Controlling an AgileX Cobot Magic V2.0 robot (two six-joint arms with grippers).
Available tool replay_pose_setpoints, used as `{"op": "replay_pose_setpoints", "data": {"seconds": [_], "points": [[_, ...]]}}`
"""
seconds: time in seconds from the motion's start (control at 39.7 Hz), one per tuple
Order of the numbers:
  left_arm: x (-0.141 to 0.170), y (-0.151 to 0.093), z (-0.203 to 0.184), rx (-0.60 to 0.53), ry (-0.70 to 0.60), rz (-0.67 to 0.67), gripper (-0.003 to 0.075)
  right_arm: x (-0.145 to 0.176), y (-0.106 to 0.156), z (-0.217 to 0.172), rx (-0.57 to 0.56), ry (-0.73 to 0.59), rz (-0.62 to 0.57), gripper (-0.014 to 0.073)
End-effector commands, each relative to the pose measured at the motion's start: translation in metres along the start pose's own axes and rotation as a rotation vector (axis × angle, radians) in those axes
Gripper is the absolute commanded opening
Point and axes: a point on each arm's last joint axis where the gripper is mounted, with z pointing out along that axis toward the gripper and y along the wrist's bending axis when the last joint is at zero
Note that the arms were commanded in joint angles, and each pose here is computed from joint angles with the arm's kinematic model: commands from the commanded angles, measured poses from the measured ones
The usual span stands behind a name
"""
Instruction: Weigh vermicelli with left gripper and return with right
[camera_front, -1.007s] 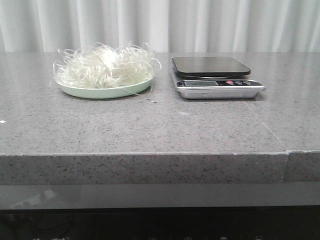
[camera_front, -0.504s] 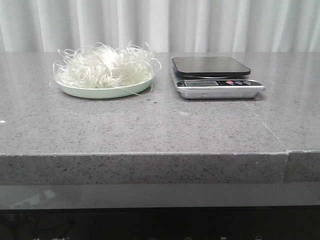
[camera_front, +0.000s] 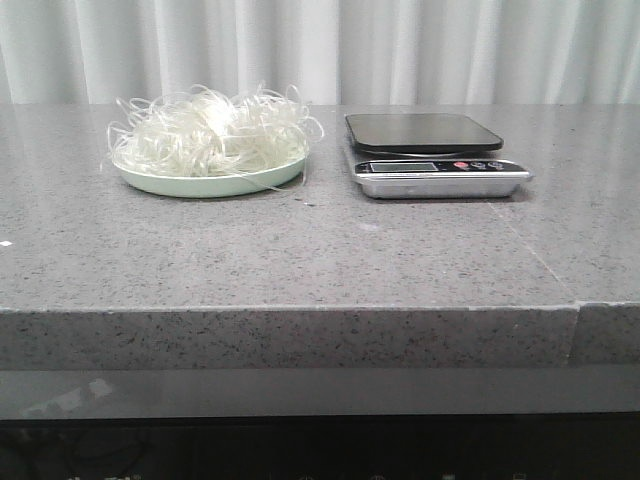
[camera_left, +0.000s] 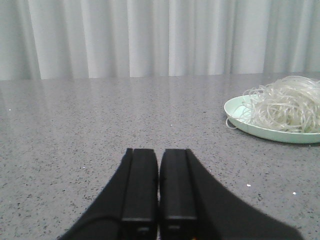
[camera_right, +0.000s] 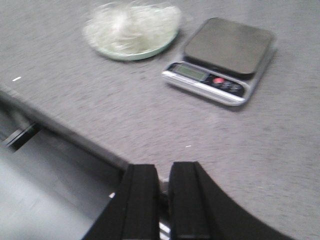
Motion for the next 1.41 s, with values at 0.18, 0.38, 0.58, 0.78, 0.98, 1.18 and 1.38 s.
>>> {"op": "replay_pose_setpoints", "data": {"seconds": [0.18, 0.38, 0.58, 0.78, 0.98, 1.18, 1.38], "points": [[0.004, 0.0, -0.001, -0.002, -0.07, -0.021, 0.0156, 0.042, -0.02, 0.005, 0.296, -0.371, 0.05, 0.0234], [0.004, 0.0, -0.001, -0.002, -0.07, -0.021, 0.0156, 0.098, -0.029, 0.026, 0.402, -0.41, 0.066, 0.0234], [0.004, 0.0, -0.001, -0.002, -0.07, -0.021, 0.0156, 0.128, -0.032, 0.038, 0.416, -0.421, 0.067, 0.0234], [0.004, 0.0, -0.001, -0.002, -0.07, -0.021, 0.0156, 0.133, -0.033, 0.04, 0.419, -0.446, 0.063, 0.0234], [0.004, 0.0, -0.001, -0.002, -0.07, -0.021, 0.0156, 0.132, -0.033, 0.04, 0.42, -0.457, 0.06, 0.0234], [0.004, 0.0, -0.001, -0.002, -0.07, -0.021, 0.0156, 0.129, -0.033, 0.038, 0.423, -0.496, 0.053, 0.0234], [0.004, 0.0, -0.001, -0.002, -0.07, -0.021, 0.0156, 0.126, -0.032, 0.036, 0.425, -0.539, 0.044, 0.0234]]}}
